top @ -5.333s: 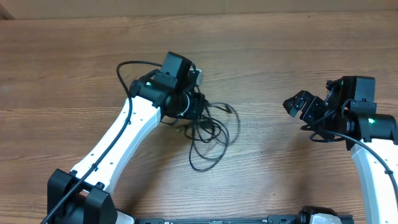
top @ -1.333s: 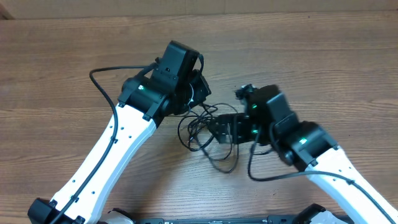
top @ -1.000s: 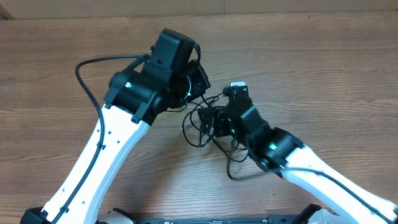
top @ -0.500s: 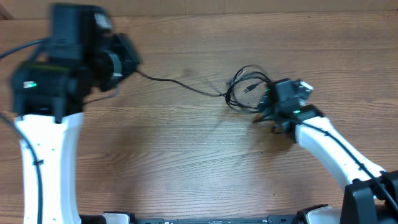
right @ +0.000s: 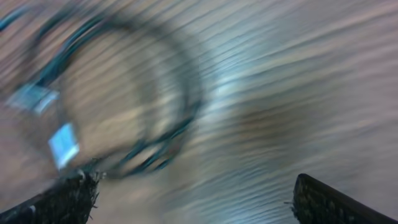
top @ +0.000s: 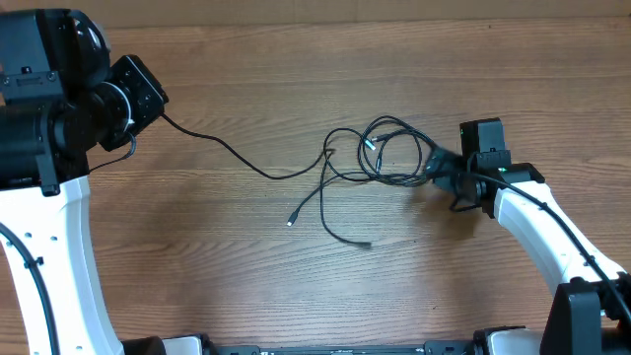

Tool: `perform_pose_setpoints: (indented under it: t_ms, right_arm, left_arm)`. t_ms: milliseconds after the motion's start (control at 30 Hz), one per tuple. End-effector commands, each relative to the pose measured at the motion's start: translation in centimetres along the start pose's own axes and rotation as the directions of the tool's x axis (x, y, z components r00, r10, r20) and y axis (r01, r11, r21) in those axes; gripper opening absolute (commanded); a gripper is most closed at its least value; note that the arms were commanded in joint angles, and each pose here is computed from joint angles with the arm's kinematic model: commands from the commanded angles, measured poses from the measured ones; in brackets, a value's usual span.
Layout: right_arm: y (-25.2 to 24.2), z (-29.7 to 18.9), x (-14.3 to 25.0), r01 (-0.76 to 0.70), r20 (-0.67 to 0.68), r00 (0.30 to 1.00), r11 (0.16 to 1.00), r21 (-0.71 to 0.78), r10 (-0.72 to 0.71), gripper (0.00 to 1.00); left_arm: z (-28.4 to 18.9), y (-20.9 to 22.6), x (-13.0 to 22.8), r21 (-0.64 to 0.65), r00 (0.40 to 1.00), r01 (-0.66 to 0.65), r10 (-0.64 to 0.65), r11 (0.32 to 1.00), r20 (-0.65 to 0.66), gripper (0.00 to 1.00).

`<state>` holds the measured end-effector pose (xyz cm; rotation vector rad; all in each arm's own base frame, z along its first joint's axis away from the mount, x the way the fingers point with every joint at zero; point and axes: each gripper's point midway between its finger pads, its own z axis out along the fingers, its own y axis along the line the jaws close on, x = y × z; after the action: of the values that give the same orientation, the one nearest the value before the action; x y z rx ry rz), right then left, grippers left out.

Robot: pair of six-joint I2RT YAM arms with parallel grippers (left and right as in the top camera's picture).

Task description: Untangle cables

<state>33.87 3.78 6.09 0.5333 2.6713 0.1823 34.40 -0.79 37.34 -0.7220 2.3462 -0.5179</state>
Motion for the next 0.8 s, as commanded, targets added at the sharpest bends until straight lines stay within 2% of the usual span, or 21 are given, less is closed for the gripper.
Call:
perform_pose_setpoints:
  t_ms: [0, 100, 233, 333, 467, 567, 767]
  right_arm:
    - [8.7, -4.9, 1.7, 0.286, 0.013, 0.947, 0.825, -0.487, -0.32, 1.0]
    - [12.3, -8.3, 3.2, 0.424, 0.132, 0.881, 0.633, -0.647, -0.455, 1.0]
    - [14.9, -8.9, 5.8, 0.553, 0.211, 0.785, 0.506, -0.662, -0.582, 1.0]
    - [16.9, -8.5, 7.1, 0.631, 0.259, 0.726, 0.468, -0.62, -0.637, 1.0]
    - [20.1, -8.0, 6.9, 0.767, 0.395, 0.627, 0.443, -0.464, -0.672, 1.0]
    - [23.2, -9.3, 7.2, 0.852, 0.527, 0.52, 0.363, -0.378, -0.673, 1.0]
    - [27.0, -11.9, 10.1, 0.91, 0.639, 0.412, 0.254, -0.328, -0.65, 1.0]
  left_arm:
    - [-1.1, -1.0, -0.3, 0.041, 0.999, -0.045, 0.044, 0.998, 0.029, 0.04]
    - [-1.1, -1.1, -0.4, 0.046, 0.998, -0.043, 0.042, 0.998, 0.036, 0.04]
    - [-1.1, -1.3, -0.7, 0.052, 0.998, -0.038, 0.036, 0.998, 0.045, 0.04]
    - [-1.1, -1.3, -0.7, 0.053, 0.998, -0.035, 0.033, 0.998, 0.045, 0.04]
    - [-1.1, -1.5, -0.3, 0.066, 0.999, -0.034, 0.032, 0.997, 0.027, 0.04]
    - [-1.1, -1.4, 0.0, 0.067, 0.999, -0.031, 0.03, 0.997, 0.015, 0.04]
    - [-1.1, -1.5, 0.7, 0.075, 0.999, -0.023, 0.025, 0.997, -0.02, 0.04]
